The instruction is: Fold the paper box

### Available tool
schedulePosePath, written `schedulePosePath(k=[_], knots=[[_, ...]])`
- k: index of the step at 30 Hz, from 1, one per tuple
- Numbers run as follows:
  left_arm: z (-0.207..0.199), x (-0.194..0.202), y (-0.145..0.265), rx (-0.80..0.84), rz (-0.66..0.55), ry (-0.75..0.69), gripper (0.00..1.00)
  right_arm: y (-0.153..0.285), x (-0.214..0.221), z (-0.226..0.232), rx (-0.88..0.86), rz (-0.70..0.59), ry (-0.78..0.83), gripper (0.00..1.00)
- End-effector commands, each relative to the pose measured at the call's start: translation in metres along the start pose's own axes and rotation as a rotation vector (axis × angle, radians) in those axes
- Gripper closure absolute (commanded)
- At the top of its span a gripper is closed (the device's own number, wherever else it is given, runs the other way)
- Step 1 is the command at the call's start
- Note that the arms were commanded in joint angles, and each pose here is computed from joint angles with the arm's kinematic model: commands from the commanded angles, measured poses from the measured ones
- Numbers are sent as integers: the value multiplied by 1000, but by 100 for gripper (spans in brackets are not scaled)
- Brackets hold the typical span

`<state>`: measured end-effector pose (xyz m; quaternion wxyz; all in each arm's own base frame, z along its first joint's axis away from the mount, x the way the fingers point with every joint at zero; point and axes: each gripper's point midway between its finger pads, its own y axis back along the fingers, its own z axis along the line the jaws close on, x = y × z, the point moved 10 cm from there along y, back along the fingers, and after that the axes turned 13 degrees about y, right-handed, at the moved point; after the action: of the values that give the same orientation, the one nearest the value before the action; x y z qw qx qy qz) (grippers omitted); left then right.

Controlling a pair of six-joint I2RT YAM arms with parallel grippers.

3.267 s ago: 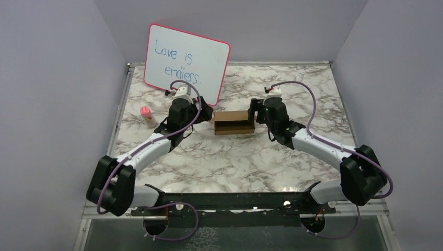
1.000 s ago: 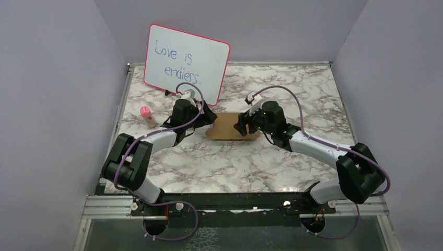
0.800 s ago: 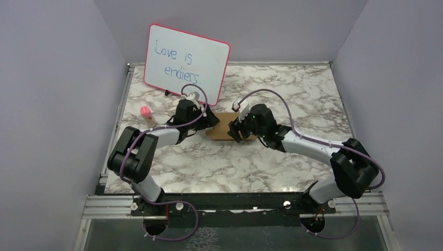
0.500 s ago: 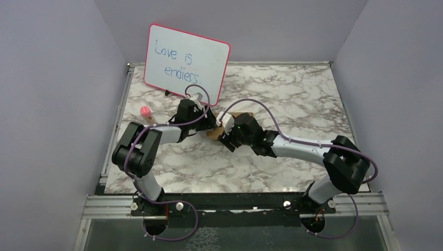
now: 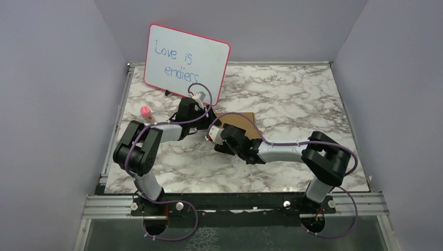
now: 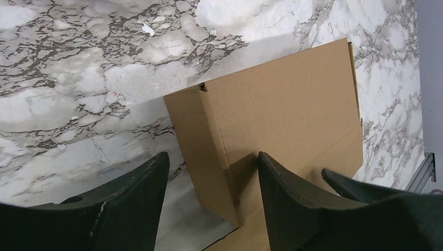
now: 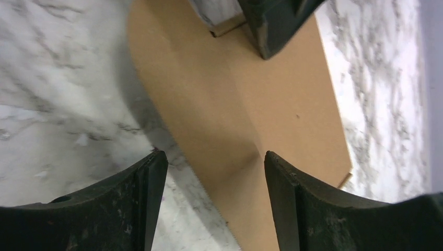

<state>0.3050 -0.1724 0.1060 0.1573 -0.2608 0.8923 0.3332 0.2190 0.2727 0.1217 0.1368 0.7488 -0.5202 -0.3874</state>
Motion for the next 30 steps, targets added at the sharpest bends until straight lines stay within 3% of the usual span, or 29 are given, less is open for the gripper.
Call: schedulePosePath(k=[1, 12, 21, 26, 30], knots=[[4, 4, -1, -10, 54, -18, 36, -6, 6, -11, 213, 75, 63, 27], [1, 5, 1, 9, 69, -19, 36, -35, 10, 1, 224, 83, 163, 32], [-13, -4, 10, 42, 37, -29, 36, -29, 0, -12, 287, 5, 155, 49], [-30, -16, 23, 60, -44, -25, 33, -28, -2, -11, 234, -17, 143, 59], [-43, -31, 44, 60, -188, 22, 27, -28, -2, -11, 206, -26, 132, 70]])
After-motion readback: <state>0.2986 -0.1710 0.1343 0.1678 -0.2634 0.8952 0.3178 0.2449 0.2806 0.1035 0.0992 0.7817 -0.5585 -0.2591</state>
